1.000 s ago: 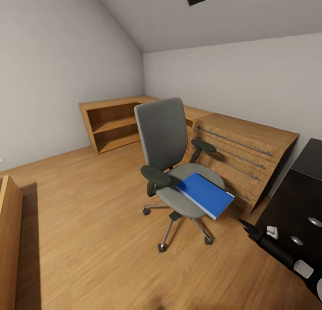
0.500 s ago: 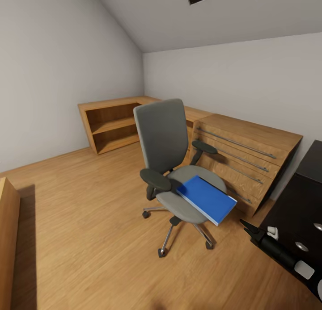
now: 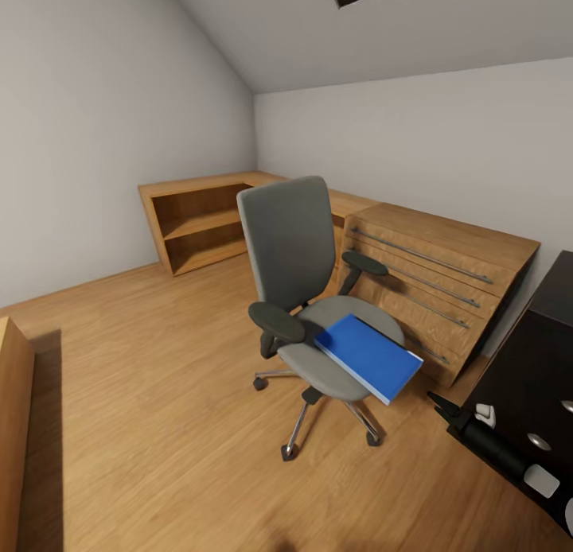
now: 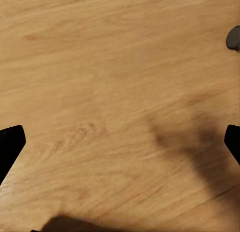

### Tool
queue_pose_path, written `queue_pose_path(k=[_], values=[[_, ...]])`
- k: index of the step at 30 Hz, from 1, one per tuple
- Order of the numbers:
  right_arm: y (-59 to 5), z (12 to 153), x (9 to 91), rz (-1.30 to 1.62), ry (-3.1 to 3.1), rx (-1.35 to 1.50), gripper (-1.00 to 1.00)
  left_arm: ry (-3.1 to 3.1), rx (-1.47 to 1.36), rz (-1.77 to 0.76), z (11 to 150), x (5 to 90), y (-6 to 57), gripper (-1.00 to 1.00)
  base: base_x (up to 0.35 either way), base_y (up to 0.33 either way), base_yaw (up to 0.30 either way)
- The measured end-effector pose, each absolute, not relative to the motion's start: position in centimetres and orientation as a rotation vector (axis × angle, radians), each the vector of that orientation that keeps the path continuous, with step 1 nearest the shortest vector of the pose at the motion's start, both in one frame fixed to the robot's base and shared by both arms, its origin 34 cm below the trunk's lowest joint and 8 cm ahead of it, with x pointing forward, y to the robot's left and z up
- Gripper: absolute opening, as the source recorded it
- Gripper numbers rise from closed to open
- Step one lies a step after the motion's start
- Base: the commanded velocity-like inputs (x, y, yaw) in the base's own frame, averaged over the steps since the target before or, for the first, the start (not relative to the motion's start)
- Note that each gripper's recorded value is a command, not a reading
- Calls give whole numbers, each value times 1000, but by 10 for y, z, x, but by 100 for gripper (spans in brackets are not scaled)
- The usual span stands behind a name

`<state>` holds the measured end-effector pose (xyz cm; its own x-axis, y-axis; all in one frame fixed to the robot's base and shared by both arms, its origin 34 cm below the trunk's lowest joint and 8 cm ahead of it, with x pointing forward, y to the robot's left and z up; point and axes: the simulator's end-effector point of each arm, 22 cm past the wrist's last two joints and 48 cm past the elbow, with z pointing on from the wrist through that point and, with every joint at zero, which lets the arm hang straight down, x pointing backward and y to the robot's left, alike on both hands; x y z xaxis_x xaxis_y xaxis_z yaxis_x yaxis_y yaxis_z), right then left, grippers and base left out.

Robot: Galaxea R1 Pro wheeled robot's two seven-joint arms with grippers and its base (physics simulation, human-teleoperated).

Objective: In the bedroom, organize the workspace by keeping the computer under the desk, ensuring the monitor is on the desk, placing the keyboard on the desk next to the monitor, placing the mouse on the desk next to the keyboard, moving the folder from the swivel chair onto the desk next to the mouse, stacking the notebook on top of the folder with the pen on top of the notebook, and positioning the swivel chair next to the desk.

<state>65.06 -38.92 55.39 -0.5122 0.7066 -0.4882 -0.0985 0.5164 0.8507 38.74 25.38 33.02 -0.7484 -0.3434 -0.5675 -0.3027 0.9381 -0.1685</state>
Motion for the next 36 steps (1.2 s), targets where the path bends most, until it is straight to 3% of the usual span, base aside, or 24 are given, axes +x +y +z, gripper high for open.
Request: queue_pose_path(k=[36], values=[[-394, 534, 646, 1096, 1842, 502, 100, 2468, -455, -87, 309, 383, 254, 100, 27, 5, 0]])
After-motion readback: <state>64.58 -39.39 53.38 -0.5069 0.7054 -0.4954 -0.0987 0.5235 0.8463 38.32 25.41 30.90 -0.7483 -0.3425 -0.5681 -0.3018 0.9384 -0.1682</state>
